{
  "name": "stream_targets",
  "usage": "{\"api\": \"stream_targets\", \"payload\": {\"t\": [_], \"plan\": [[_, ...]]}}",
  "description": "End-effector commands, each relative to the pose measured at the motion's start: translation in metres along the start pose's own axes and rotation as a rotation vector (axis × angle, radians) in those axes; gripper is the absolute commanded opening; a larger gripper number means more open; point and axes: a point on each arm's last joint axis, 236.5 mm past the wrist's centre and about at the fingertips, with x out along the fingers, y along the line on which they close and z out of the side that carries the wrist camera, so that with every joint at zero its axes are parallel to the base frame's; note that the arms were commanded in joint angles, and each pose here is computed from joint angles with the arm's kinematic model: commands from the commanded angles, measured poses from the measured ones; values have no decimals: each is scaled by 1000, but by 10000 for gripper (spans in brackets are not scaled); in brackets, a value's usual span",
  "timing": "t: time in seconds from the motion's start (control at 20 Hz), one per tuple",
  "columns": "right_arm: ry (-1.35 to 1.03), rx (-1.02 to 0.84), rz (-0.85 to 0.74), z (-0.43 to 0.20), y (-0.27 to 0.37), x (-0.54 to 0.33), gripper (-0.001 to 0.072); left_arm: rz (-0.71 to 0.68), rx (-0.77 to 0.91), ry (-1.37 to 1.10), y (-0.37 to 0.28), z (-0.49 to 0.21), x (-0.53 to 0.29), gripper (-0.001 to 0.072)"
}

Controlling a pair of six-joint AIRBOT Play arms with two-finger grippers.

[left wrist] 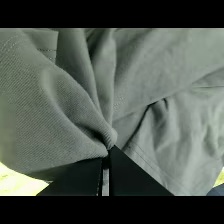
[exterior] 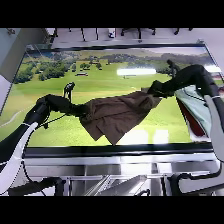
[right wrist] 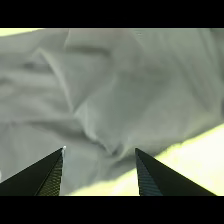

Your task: Fold the shirts.

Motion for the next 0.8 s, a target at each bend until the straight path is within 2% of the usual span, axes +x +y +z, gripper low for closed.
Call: {"api": "stream_targets", "payload": {"t": [0.0,0.25,0.6,0.75], "plan": [[85,75,9,-59,-2,-7,503,1,-1,27,1,-6,3,16],[60,257,6,-112,-24,75,503,-2,-2,29,0,-7,4,16],[91,295,4,-119,-17,138,503,-3,0,39,0,-9,4,16],[20,296,-7,-102,-22,140,502,-3,0,38,0,-9,4,15]]}}
